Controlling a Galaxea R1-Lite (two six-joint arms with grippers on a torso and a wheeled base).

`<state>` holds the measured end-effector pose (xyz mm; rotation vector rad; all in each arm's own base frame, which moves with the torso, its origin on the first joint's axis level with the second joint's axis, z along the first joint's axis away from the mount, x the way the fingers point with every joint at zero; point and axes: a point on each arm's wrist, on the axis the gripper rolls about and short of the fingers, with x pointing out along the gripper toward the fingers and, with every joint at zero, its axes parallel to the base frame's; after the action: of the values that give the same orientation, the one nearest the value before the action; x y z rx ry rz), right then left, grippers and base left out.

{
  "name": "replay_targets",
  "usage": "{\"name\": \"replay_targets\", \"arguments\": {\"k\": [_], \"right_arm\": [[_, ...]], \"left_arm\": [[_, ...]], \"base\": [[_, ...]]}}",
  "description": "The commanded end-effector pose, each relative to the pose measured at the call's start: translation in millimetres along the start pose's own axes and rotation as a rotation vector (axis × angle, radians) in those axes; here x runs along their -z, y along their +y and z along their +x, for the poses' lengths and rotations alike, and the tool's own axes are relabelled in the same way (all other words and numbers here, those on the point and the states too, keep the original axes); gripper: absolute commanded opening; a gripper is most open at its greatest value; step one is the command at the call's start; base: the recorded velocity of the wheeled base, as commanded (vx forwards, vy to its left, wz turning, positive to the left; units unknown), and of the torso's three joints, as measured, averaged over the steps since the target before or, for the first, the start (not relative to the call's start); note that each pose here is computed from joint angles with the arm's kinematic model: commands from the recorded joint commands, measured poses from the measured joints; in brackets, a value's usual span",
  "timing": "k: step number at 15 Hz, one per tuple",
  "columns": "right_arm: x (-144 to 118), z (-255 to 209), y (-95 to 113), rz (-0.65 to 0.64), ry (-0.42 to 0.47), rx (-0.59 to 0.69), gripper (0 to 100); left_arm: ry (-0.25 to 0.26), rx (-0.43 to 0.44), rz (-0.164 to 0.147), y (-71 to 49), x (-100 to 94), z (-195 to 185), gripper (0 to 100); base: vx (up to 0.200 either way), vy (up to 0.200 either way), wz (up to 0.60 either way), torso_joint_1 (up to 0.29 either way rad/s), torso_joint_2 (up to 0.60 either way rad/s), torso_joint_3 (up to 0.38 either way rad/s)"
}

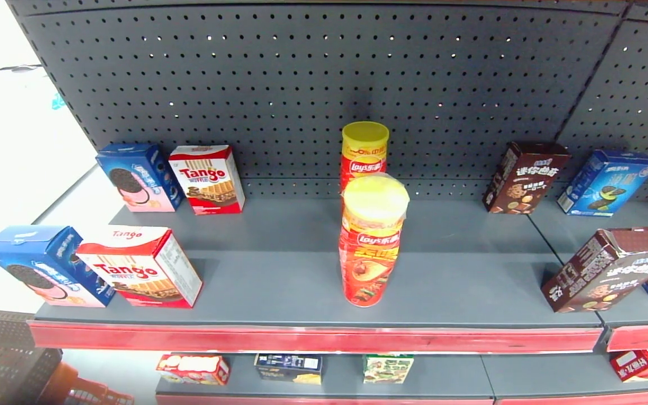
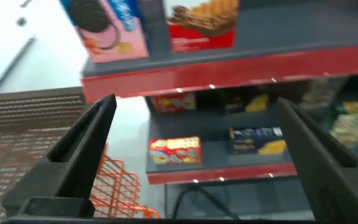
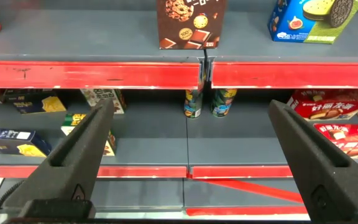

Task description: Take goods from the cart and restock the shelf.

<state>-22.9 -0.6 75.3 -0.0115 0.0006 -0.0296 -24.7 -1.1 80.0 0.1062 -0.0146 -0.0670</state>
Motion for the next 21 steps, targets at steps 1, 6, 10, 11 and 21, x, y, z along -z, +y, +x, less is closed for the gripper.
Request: {"name": "replay_targets", "arguments": {"k": [1,6,10,11,21], "right_arm": [[0.0,0.1,0.0,-0.001,0.001,0.0,100],[0.0,0.1,0.0,-0.001,0.001,0.001,100],[0.0,0.1,0.0,-0.001,0.001,0.0,100],[-0.5,0.0,0.0,-0.001,0.0,0.0,100],[-0.5,0.0,0.0,-0.001,0.0,0.0,100]], "left_arm": [[0.005,0.077,-0.006,-1.6,-2.2,-1.2,100],[0.006,-0.131,0.018,2.8,-2.1,-0.5,100],[0.059,0.025,-0.028,1.0,-3.1,2.6,100],[0.074,0.047,-0.027,1.5,-3.2,3.8,100],[-0.016,-0.116,-0.033,2.4,-2.0,0.4,100]], "base": [[0.0,0.0,0.0,0.0,0.0,0.0],[0.0,0.0,0.0,0.0,0.0,0.0],[0.0,0.0,0.0,0.0,0.0,0.0],[0.0,0.0,0.0,0.0,0.0,0.0],[0.0,0.0,0.0,0.0,0.0,0.0]]}}
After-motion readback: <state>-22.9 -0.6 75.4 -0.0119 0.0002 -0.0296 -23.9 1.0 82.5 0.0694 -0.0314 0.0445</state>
